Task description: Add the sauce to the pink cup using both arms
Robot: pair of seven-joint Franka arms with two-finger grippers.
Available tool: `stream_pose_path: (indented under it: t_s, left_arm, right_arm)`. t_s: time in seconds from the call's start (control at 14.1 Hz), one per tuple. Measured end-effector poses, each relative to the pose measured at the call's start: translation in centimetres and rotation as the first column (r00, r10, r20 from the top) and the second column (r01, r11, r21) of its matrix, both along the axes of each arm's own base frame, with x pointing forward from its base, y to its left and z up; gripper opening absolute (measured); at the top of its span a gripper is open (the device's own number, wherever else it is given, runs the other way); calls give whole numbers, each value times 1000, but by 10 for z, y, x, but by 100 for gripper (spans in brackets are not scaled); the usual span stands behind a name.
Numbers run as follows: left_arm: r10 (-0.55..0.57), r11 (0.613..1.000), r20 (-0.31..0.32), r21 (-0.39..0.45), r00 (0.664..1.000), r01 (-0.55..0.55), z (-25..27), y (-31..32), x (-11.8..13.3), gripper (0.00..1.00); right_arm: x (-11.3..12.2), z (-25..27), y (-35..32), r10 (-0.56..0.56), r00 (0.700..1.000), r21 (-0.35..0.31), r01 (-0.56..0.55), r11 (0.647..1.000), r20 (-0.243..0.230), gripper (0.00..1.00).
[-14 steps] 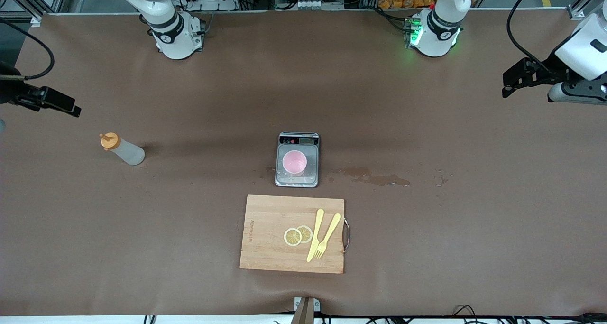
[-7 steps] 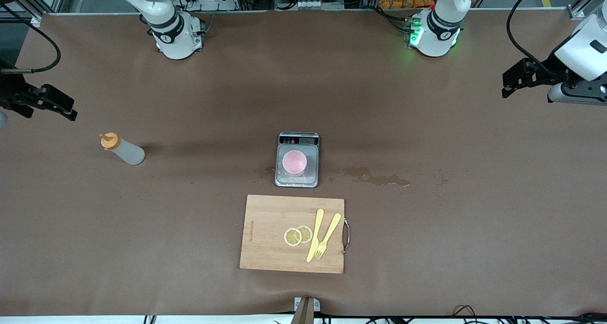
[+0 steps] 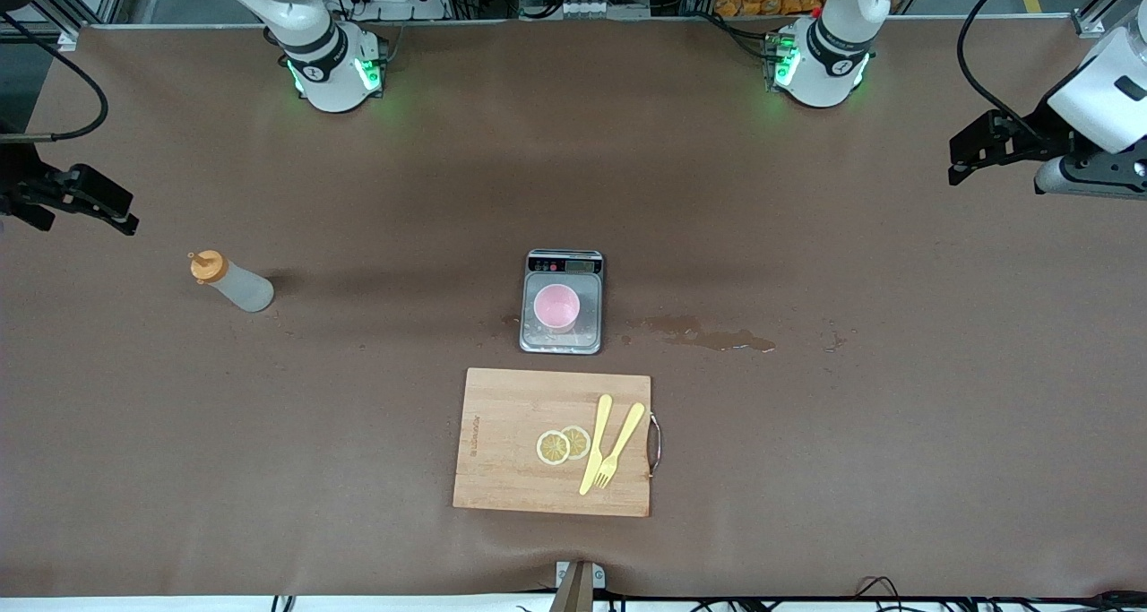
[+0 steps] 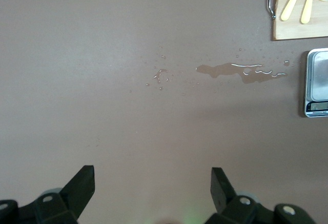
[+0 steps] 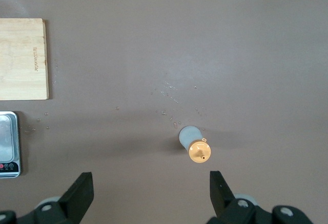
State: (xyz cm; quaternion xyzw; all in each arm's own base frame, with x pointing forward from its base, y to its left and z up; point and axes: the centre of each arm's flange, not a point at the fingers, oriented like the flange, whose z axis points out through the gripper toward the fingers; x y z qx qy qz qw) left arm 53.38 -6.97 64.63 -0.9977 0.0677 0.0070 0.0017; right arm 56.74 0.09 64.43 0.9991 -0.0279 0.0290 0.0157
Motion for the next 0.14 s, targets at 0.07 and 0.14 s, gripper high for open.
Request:
stream_pose_path:
  t_s: [0.07,0.14]
  left_arm:
    - [0,1000,0,0,1000,0,0,0,0,100]
    - [0,1000,0,0,1000,0,0,0,0,100]
  right_arm:
    - [1,0,0,0,1000,0,0,1000,4,100]
    - [1,0,0,0,1000,0,0,1000,6,100]
